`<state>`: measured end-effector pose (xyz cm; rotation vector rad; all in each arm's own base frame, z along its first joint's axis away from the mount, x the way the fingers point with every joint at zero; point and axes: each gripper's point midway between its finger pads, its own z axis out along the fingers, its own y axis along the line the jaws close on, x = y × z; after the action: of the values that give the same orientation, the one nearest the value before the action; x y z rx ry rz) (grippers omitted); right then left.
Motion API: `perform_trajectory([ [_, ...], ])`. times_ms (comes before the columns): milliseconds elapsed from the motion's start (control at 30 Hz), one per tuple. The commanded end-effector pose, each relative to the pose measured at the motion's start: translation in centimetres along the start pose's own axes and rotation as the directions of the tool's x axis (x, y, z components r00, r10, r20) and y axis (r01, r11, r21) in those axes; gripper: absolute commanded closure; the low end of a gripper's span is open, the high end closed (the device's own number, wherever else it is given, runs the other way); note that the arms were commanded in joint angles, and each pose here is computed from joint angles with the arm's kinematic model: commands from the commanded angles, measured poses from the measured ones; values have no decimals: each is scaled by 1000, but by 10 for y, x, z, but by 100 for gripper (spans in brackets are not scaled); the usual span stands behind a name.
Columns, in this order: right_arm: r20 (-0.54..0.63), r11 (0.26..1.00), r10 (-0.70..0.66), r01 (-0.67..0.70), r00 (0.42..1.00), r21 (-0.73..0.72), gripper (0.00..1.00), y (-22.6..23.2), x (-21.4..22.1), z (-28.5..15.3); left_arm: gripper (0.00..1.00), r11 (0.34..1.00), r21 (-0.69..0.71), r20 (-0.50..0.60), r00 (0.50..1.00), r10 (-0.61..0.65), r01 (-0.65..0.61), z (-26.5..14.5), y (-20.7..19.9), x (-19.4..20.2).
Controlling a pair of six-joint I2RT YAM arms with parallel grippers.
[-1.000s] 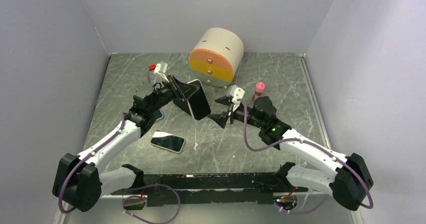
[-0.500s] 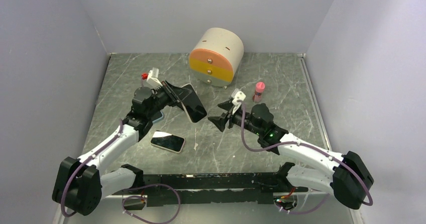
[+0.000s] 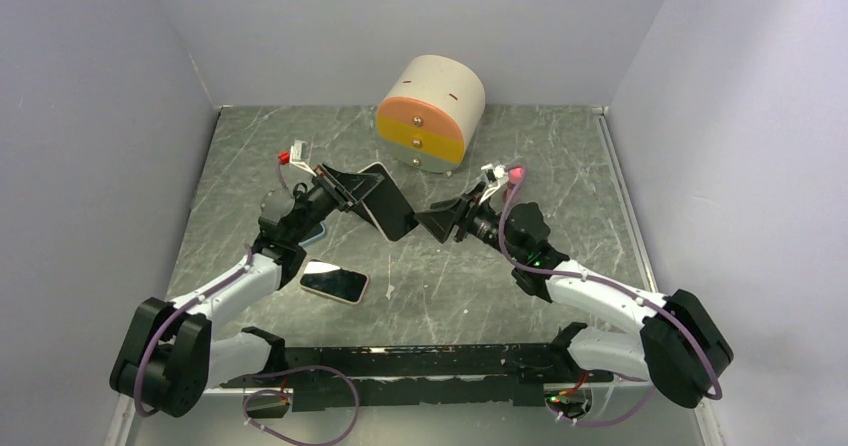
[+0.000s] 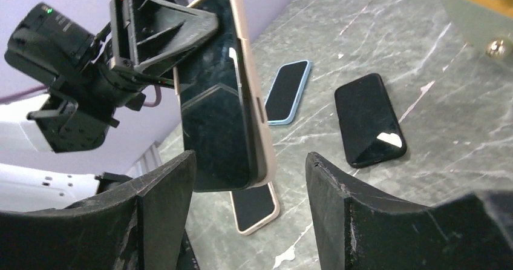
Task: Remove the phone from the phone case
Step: Remove the phone case from the phone.
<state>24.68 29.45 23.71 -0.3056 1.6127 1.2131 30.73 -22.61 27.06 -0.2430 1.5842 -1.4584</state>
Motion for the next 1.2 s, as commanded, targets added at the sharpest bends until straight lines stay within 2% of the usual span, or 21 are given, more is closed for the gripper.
perform_trajectory([
  [0, 65, 989, 125, -119, 990, -93, 32, 17, -19, 0, 98, 977, 205, 70, 997, 42, -55, -4, -54, -20],
  [233, -30, 967, 121, -125, 992, -220, 40, 35, -5, 5, 98, 975, 218, 65, 998, 26, -39, 0, -50, -18],
  [333, -36, 951, 125, -130, 991, -281, 43, 46, -6, 4, 97, 974, 224, 61, 998, 8, -21, 2, -47, -17],
  [700, -18, 928, 98, -98, 995, -359, 57, 62, -14, -1, 97, 974, 222, 55, 998, 29, -41, 3, -47, -16],
  [900, -9, 895, 130, -121, 991, -430, 59, 74, -22, -2, 97, 957, 288, 73, 997, 16, -36, -1, -55, -17],
  [1167, -43, 909, 128, -134, 991, -396, 56, 67, -14, 1, 98, 946, 317, 107, 994, 31, -63, -6, -66, -22],
])
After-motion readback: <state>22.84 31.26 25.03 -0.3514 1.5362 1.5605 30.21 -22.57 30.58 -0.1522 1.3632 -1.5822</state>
